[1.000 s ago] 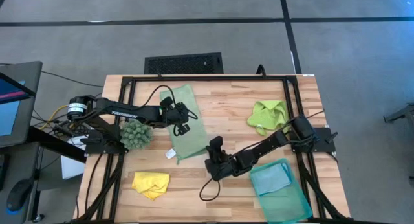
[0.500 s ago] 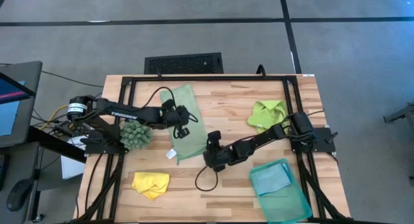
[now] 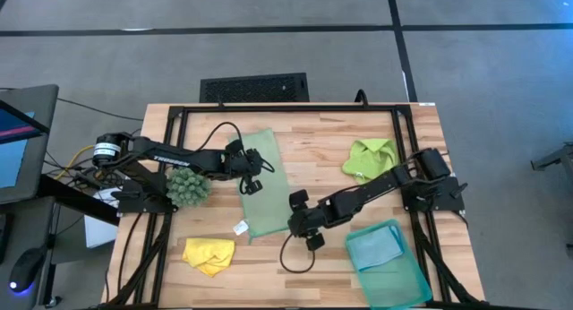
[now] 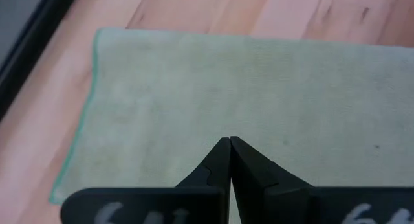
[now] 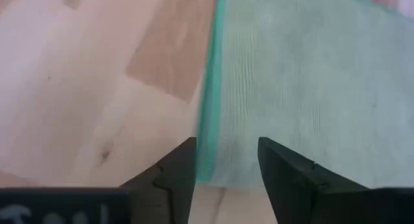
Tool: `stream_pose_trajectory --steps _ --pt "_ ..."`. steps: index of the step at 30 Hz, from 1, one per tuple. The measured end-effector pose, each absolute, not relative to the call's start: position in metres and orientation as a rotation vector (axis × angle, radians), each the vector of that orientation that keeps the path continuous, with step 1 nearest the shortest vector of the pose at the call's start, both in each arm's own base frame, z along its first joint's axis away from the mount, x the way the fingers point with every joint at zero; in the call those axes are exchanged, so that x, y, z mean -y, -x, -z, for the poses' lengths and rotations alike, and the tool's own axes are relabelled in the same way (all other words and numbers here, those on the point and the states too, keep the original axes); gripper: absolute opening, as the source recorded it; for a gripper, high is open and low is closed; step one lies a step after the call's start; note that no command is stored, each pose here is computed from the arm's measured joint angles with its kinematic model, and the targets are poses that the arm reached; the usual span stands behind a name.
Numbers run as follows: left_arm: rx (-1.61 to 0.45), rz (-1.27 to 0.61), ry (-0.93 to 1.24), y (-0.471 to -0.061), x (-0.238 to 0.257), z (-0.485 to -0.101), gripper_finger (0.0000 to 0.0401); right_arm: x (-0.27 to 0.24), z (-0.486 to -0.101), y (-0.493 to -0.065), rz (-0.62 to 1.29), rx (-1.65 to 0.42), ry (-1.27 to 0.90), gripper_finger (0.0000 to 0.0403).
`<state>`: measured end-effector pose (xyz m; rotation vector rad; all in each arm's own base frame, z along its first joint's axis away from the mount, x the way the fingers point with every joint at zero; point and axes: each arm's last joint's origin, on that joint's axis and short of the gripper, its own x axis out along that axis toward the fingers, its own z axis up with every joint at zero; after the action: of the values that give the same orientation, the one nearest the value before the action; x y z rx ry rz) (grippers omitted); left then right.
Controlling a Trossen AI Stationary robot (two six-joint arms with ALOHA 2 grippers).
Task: Fold microfiber towels
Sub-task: Fold the green microfiber cloth
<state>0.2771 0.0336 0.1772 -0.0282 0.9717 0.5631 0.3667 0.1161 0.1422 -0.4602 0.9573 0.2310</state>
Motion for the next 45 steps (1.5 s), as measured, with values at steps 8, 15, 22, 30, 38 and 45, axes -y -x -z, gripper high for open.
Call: stream_pose_trajectory --steps 8,15,22,30,38,45 --pt "-0.97 -0.547 0.039 -0.278 -0.033 -0.177 0.0 -0.114 -0.13 -0.358 -0.226 -0.975 0.479 0.0128" --pt "-0.97 -0.547 0.039 -0.278 -0.033 -0.177 0.0 -0.121 -0.13 -0.356 -0.255 -0.967 0.517 0.0062" --pt "-0.971 -0.547 0.039 -0.278 -0.033 -0.177 0.0 -0.125 -0.13 -0.355 -0.267 -0.966 0.52 0.0024" --pt "-0.984 -0.562 0.04 -0.272 -0.036 -0.168 0.0 -0.126 -0.132 -0.357 -0.277 -0.933 0.49 0.0021" --pt "-0.898 -0.637 0.086 -0.258 -0.059 -0.146 0.0 -0.113 -0.142 -0.366 -0.177 -0.878 0.329 0.0029" --pt "-0.859 -0.701 0.128 -0.243 -0.072 -0.13 0.0 -0.112 -0.126 -0.37 -0.344 -0.914 0.266 0.0019"
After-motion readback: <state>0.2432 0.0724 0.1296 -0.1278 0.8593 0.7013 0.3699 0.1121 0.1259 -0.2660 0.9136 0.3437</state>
